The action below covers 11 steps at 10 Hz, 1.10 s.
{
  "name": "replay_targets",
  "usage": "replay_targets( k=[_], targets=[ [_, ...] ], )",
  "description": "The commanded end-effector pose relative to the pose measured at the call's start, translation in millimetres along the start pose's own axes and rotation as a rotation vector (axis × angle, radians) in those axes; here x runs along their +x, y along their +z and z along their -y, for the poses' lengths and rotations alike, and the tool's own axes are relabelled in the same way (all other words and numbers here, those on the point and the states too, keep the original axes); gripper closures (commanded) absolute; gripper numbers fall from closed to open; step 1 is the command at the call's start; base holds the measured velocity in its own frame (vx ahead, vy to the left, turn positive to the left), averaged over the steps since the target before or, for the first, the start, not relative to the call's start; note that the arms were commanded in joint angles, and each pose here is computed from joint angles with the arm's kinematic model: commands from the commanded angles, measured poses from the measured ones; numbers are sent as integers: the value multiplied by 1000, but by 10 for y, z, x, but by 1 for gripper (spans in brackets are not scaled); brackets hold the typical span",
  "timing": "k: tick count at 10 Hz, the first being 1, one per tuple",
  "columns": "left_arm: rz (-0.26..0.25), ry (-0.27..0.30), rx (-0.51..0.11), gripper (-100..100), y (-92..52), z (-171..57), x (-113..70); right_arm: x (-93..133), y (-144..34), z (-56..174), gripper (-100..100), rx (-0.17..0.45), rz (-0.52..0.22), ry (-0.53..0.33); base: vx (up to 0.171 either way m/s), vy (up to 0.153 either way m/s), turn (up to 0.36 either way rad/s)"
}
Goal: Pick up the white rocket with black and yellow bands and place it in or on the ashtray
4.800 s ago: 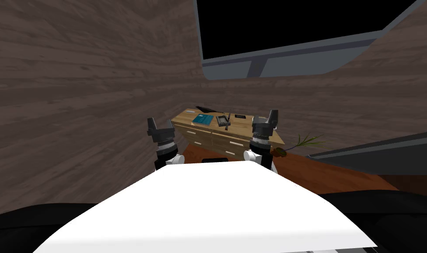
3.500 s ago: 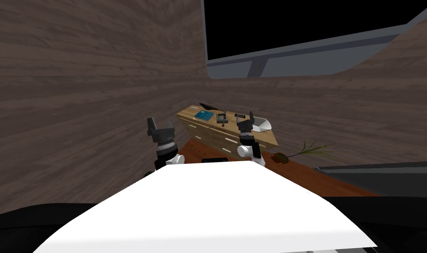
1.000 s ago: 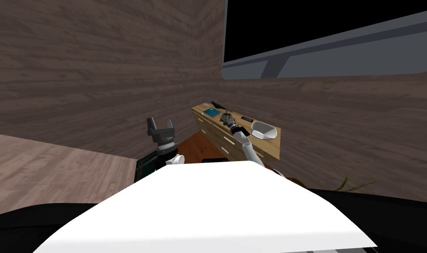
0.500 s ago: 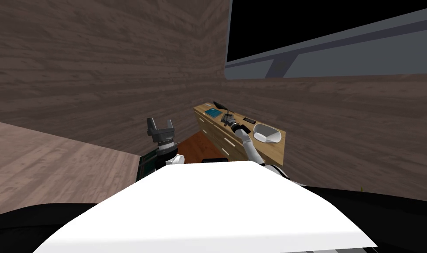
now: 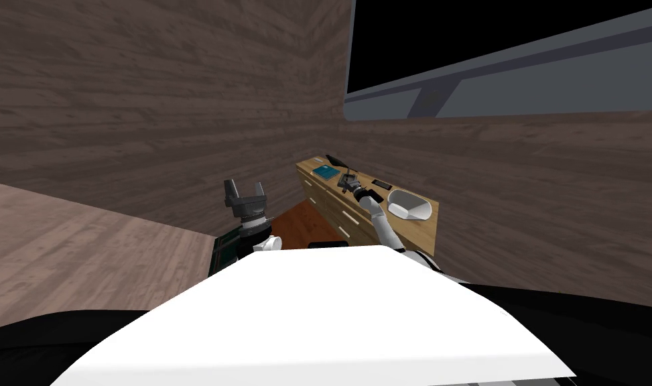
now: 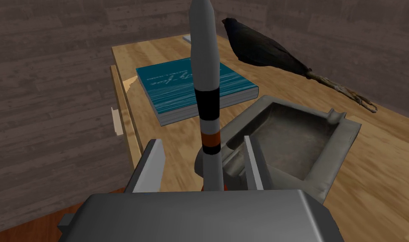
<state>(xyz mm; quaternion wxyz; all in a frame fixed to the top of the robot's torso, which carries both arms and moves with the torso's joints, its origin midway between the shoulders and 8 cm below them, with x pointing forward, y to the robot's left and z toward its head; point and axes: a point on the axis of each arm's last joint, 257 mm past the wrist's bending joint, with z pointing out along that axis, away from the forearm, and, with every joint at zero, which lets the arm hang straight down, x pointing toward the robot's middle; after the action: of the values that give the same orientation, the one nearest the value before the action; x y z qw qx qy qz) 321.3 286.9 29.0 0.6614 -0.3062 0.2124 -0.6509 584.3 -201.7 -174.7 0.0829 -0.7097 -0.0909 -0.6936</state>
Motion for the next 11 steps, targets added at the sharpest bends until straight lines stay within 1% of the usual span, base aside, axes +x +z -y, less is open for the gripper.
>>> replay_targets(
  k=[1, 4, 5, 6, 8, 11],
  targets=[
    [0, 0, 0, 0, 0, 0, 0, 0, 0, 0, 100, 0, 0, 0, 0, 0, 0],
    [0, 0, 0, 0, 0, 0, 0, 0, 0, 0, 100, 0, 0, 0, 0, 0, 0],
    [0, 0, 0, 0, 0, 0, 0, 0, 0, 0, 0, 0, 0, 0, 0, 0, 0],
    [0, 0, 0, 0, 0, 0, 0, -93, -2, -181, -100, -10, 32, -31, -23, 14, 38],
    [0, 0, 0, 0, 0, 0, 0, -157, -3, -323, -100, -16, 57, -53, -43, 29, 49],
    [0, 0, 0, 0, 0, 0, 0, -257, -11, -599, -100, -25, 102, -88, -53, 22, 68]
  ],
)
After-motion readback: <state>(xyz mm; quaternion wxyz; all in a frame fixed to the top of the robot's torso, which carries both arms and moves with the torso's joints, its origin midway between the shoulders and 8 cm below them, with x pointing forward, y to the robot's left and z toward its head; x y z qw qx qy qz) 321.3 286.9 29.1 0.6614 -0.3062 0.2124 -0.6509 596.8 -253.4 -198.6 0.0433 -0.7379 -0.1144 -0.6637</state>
